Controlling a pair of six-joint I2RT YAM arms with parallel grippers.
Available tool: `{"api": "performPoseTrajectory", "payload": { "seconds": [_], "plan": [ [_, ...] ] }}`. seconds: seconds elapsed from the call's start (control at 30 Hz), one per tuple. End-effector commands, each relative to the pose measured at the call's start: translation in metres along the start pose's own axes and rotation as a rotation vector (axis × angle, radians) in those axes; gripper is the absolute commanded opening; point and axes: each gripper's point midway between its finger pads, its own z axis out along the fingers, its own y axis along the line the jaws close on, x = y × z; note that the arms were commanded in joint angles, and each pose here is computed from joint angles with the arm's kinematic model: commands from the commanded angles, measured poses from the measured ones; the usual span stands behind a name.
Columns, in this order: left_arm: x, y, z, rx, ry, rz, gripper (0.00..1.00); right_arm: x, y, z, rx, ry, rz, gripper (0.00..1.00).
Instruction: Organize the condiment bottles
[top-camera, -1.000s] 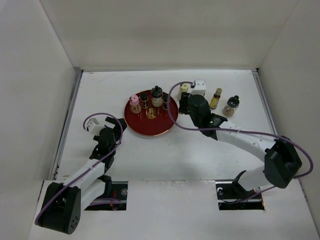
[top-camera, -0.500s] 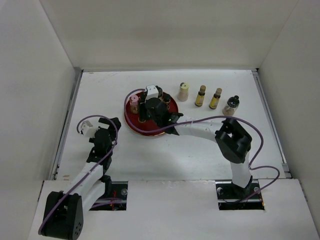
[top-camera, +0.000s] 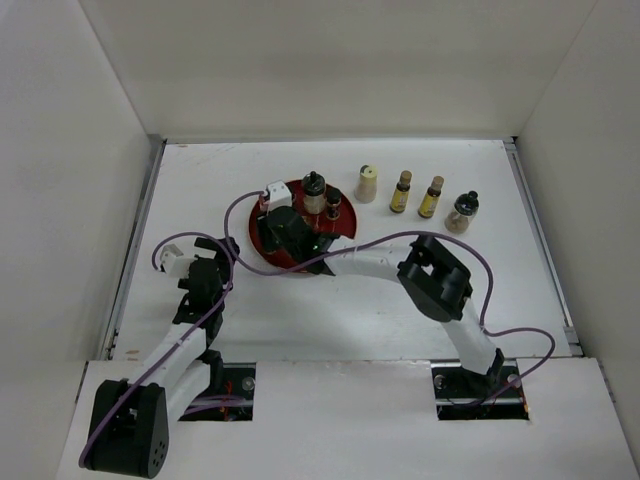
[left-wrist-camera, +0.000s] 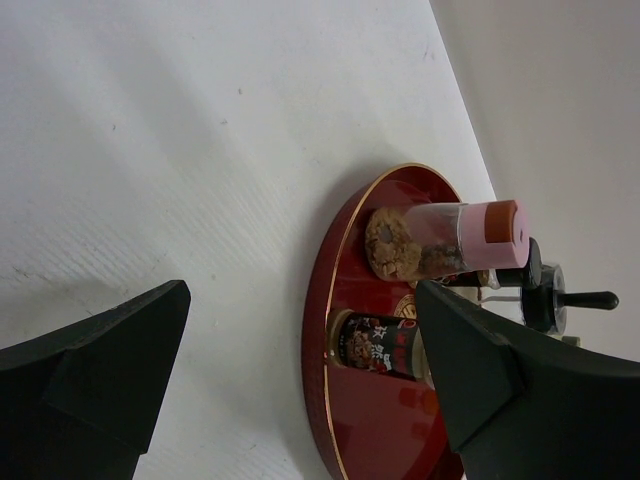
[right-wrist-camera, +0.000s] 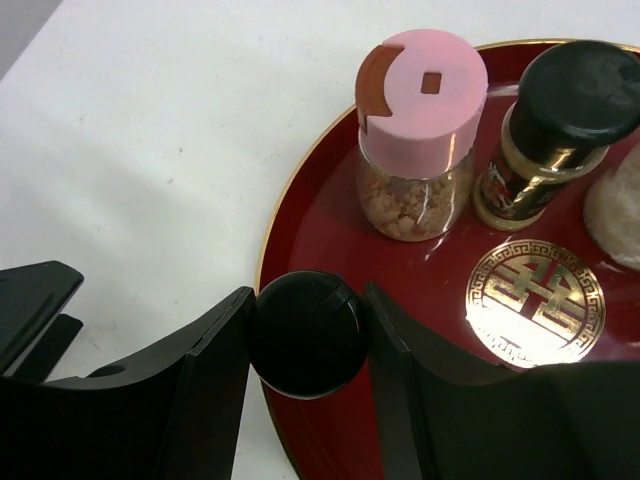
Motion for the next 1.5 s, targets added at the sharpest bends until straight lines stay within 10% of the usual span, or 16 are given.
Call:
{"api": "performPoseTrajectory", "payload": {
  "seconds": [0.0, 0.4, 0.53, 0.77, 1.13, 1.47],
  "plan": [
    [-0.002, -0.001, 0.000, 0.009, -0.011, -0.019, 1.00, -0.024, 0.022, 0.000, -0.034, -0.075, 0.001, 0.55],
    [-0.004, -0.007, -0.001, 0.031, -0.009, -0.020, 1.00, -0.097, 0.019, -0.061, -0.076, -0.190, 0.065, 0.91],
    [-0.001, -0.004, 0.000, 0.023, 0.003, -0.014, 1.00, -0.128, -0.025, -0.090, -0.030, -0.247, 0.095, 0.90],
    [0.002, -0.007, 0.001, 0.025, 0.013, -0.001, 1.00, -0.139, -0.175, -0.085, 0.239, -0.263, 0.166, 0.43],
    [0.001, -0.009, 0.000, 0.032, 0.008, 0.003, 1.00, -0.120, -0.306, -0.040, 0.527, -0.163, 0.153, 0.84],
    [0.006, -0.007, 0.002, 0.024, 0.029, 0.011, 1.00, -0.098, -0.311, -0.010, 0.492, -0.095, 0.149, 0.76]
  ]
}}
